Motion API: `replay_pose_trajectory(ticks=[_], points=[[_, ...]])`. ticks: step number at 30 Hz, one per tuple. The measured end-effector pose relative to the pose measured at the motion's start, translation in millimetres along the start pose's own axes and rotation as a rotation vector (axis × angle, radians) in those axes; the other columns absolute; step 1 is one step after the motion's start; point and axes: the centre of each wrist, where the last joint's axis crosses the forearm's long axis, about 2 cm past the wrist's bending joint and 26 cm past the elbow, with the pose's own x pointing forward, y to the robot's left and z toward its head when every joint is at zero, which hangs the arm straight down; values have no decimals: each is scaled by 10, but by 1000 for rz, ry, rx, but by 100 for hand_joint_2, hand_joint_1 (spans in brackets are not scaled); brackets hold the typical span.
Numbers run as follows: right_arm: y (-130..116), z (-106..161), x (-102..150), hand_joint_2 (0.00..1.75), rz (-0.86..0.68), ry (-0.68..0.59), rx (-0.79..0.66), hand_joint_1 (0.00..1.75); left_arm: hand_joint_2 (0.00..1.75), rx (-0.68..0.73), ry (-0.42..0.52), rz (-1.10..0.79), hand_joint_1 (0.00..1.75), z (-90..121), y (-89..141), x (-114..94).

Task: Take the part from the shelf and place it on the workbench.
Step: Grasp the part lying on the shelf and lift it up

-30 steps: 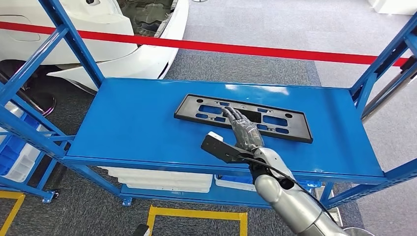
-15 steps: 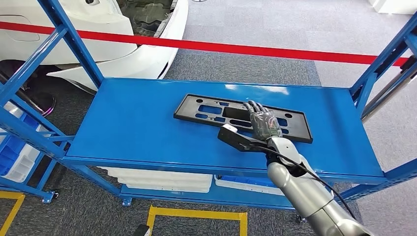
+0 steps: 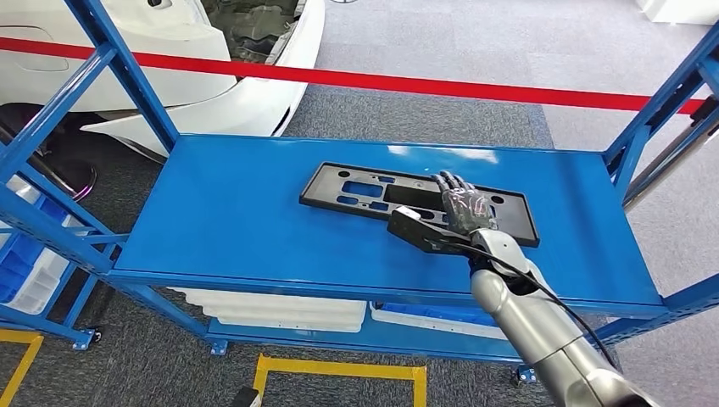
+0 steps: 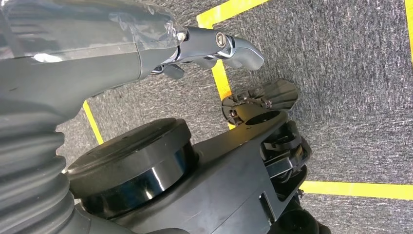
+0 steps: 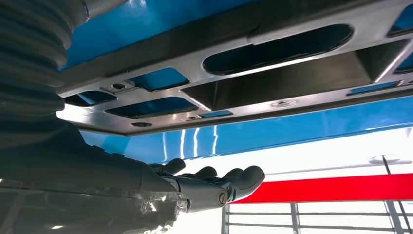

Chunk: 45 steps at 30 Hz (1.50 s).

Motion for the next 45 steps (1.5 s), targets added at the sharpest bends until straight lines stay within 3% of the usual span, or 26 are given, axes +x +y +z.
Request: replay_pose_trajectory(ticks=[29, 45], points=[[97, -90, -326, 175, -98, 131, 127, 0, 175, 8, -14, -21, 0, -4, 15, 90], [24, -130, -369, 175, -117, 113, 68, 0, 175, 15, 12, 66, 0, -3, 17, 67]])
